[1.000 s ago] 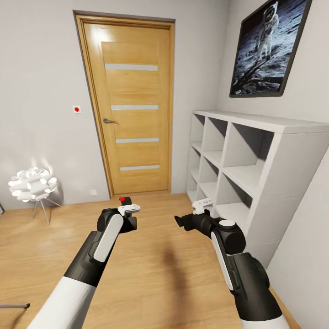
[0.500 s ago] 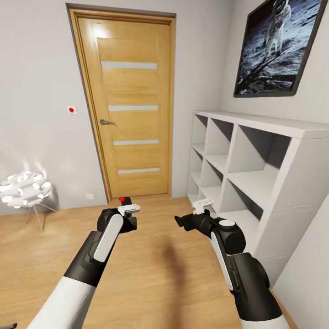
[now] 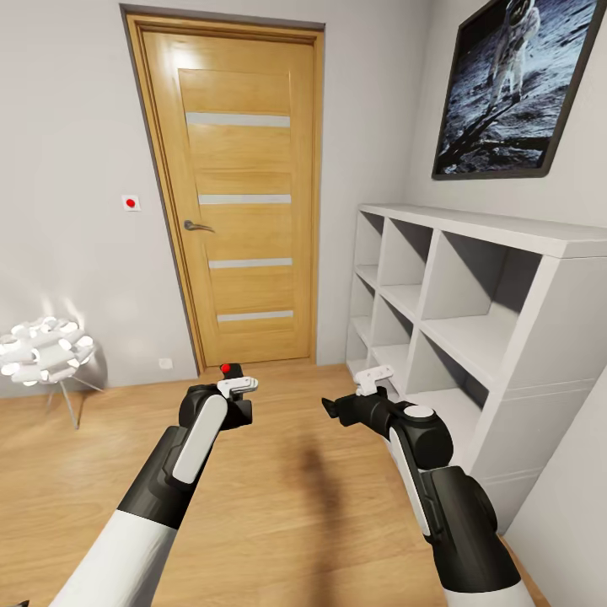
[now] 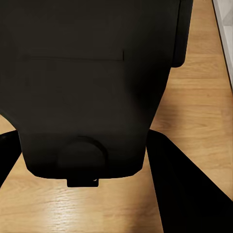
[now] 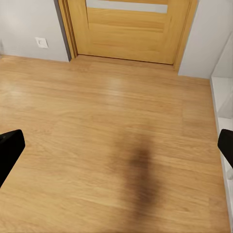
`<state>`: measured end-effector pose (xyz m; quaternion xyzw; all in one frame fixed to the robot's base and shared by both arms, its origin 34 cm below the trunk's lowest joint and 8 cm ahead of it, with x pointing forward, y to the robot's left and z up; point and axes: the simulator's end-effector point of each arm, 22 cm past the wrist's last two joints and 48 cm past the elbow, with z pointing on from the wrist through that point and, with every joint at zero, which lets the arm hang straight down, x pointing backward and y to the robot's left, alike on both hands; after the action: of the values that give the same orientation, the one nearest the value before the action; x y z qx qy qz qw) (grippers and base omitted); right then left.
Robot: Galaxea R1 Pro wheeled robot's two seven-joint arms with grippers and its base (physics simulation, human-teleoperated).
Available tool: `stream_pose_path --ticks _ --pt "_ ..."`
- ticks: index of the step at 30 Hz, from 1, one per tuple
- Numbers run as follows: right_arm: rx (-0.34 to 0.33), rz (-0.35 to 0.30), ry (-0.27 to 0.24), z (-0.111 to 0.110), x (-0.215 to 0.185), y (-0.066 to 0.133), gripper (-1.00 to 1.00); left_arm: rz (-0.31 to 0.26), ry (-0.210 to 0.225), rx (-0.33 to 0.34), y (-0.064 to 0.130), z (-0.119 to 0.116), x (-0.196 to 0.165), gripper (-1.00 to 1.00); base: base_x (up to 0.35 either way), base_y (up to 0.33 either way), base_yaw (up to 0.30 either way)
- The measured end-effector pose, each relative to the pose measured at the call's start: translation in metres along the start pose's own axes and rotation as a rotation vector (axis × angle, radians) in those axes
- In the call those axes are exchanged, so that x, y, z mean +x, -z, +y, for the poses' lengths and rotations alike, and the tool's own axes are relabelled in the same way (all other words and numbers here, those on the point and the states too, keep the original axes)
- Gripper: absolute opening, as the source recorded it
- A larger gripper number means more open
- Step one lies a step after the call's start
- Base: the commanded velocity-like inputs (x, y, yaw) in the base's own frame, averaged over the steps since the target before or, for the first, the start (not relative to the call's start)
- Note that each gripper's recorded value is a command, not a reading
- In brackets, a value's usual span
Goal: Attach the digital camera to the camera tripod in the bedroom.
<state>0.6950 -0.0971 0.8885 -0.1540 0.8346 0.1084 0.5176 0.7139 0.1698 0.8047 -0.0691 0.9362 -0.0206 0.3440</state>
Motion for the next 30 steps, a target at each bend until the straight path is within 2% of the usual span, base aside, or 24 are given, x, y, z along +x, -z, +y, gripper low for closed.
stream_pose_path --ticks 12,30 --pt "0.000 -0.002 0.001 0.0002 -0.0002 0.0003 1.00 0.000 0.002 0.002 0.0004 -0.0004 0.0000 -1.00 0.077 0.000 0.000" --pt "0.000 -0.006 0.002 0.0003 -0.0009 0.0005 1.00 -0.001 -0.001 -0.001 0.0006 0.0002 -0.0001 -1.00 0.306 0.000 0.000"
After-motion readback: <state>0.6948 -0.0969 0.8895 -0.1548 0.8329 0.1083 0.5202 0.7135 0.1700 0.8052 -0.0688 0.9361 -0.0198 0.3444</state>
